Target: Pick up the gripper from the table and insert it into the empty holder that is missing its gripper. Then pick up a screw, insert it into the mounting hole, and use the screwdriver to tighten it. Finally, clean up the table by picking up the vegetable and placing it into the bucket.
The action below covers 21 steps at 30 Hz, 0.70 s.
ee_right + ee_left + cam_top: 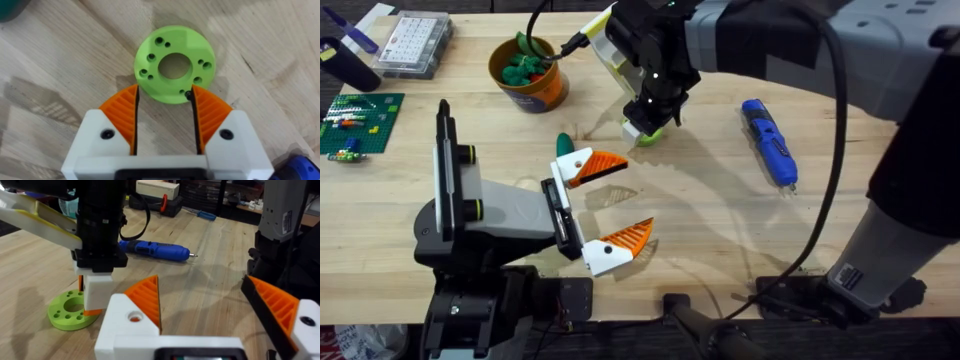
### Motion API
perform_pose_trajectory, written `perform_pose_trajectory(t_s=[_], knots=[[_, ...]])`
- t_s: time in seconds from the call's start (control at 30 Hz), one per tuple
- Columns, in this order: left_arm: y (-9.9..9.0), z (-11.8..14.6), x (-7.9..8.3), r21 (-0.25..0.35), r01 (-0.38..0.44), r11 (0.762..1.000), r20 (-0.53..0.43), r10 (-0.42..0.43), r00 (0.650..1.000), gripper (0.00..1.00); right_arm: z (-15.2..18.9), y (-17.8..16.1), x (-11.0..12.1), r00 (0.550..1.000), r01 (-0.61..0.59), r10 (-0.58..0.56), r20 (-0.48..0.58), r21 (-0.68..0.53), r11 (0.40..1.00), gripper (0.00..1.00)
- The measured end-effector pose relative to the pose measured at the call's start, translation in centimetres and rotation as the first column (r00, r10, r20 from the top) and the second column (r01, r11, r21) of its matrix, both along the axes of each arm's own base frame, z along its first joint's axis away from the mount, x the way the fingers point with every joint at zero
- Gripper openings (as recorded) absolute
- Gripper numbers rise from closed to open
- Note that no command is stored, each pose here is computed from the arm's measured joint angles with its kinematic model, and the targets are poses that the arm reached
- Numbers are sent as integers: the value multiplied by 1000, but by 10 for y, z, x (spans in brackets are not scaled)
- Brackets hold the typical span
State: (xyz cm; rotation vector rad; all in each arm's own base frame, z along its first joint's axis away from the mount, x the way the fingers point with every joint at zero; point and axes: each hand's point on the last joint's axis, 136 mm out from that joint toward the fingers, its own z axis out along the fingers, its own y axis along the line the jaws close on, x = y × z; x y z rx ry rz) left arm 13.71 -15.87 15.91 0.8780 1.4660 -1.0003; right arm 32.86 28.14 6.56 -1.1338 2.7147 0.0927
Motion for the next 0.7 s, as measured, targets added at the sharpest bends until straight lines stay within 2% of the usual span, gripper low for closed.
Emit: perform_pose_trajectory(t_s=[0.7], knots=[[0, 0, 0, 0, 0, 1000, -2, 0, 1000, 990, 2, -1, -1, 1000, 0, 0, -2, -1, 1000, 545]])
